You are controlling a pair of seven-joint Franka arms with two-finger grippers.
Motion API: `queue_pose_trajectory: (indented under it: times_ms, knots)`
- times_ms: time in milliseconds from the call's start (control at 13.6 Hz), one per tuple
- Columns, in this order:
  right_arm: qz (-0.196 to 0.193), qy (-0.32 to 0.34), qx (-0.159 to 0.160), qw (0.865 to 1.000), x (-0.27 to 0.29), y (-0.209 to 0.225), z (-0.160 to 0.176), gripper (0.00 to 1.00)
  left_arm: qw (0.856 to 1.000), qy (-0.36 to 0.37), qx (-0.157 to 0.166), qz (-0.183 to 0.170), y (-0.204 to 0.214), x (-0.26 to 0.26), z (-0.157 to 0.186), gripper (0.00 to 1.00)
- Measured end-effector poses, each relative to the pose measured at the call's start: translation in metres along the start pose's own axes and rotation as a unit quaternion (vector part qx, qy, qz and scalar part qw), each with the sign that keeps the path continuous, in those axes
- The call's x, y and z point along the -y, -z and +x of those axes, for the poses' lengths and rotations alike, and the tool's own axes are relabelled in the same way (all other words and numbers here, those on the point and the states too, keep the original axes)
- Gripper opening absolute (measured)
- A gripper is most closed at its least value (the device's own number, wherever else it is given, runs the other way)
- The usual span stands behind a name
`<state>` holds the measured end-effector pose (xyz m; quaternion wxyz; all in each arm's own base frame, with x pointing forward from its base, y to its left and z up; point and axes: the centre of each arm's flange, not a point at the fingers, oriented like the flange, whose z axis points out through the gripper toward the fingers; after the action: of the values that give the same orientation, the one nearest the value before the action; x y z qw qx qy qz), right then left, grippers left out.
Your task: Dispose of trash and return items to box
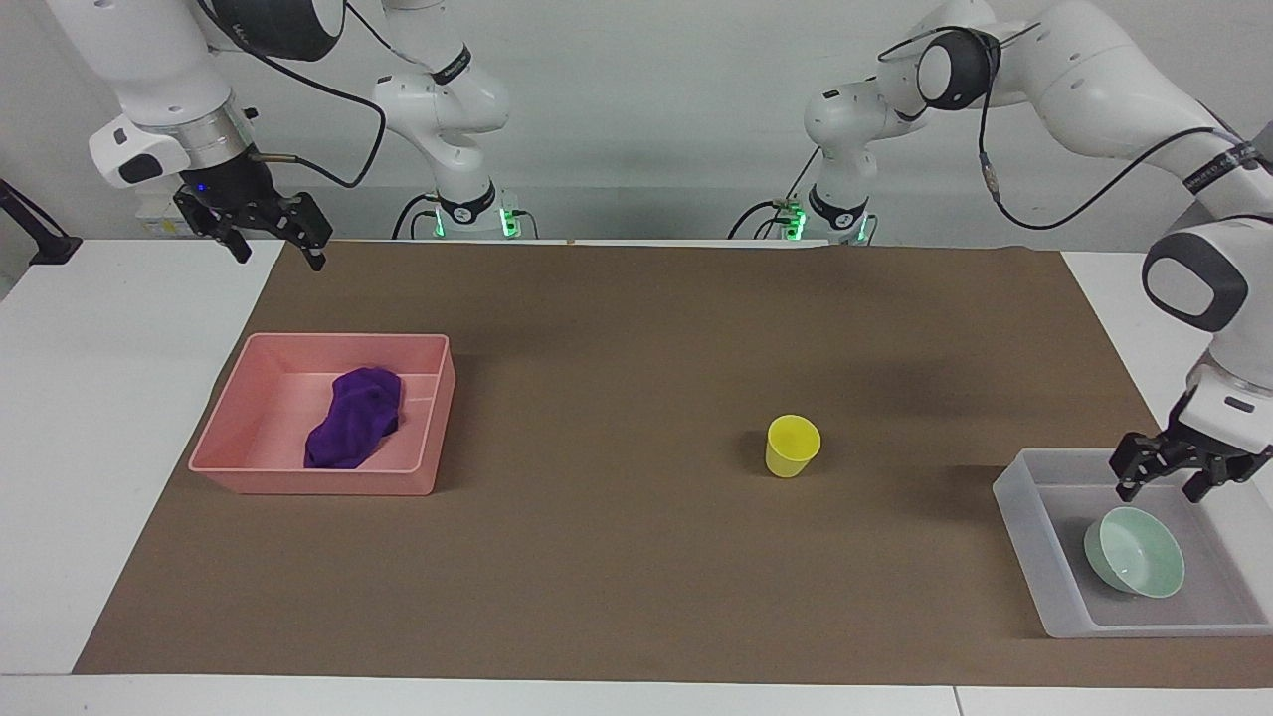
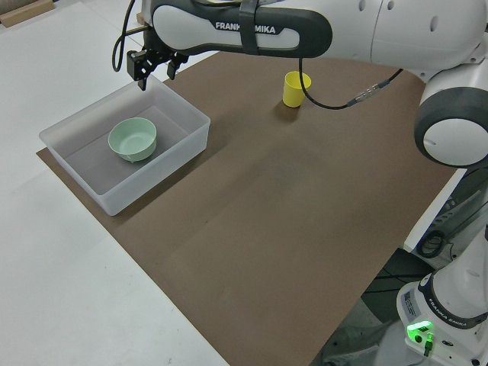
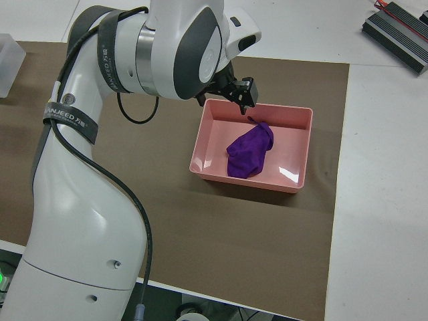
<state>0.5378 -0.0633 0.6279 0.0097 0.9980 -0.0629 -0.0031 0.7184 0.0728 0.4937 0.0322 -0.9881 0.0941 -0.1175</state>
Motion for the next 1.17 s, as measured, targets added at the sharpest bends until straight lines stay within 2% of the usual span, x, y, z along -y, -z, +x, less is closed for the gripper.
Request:
queue_pose_trajectory:
  times_ms: [73,220,661,881,1174]
  knots:
    - [0.000,0.003,0.000,1.000,0.003,0.000,0.000,1.00,1.000,-0.020,0.005,-0.006,0.008,-0.034,-0.003,0.96]
    - [0.000,0.006,-0.001,1.000,0.006,0.001,0.000,1.00,0.999,-0.038,0.020,-0.017,0.008,-0.091,-0.010,0.99]
    - [0.000,0.007,-0.001,1.000,0.007,0.001,0.000,1.00,0.998,-0.031,0.036,-0.038,-0.041,-0.248,-0.046,0.96]
    - [0.000,0.007,-0.001,1.000,0.008,0.001,-0.001,1.00,0.998,-0.023,0.041,-0.044,-0.065,-0.293,-0.068,0.94]
    - [0.000,0.008,-0.001,1.000,0.008,0.001,-0.001,1.00,0.998,-0.011,0.049,-0.044,-0.092,-0.306,-0.090,0.85]
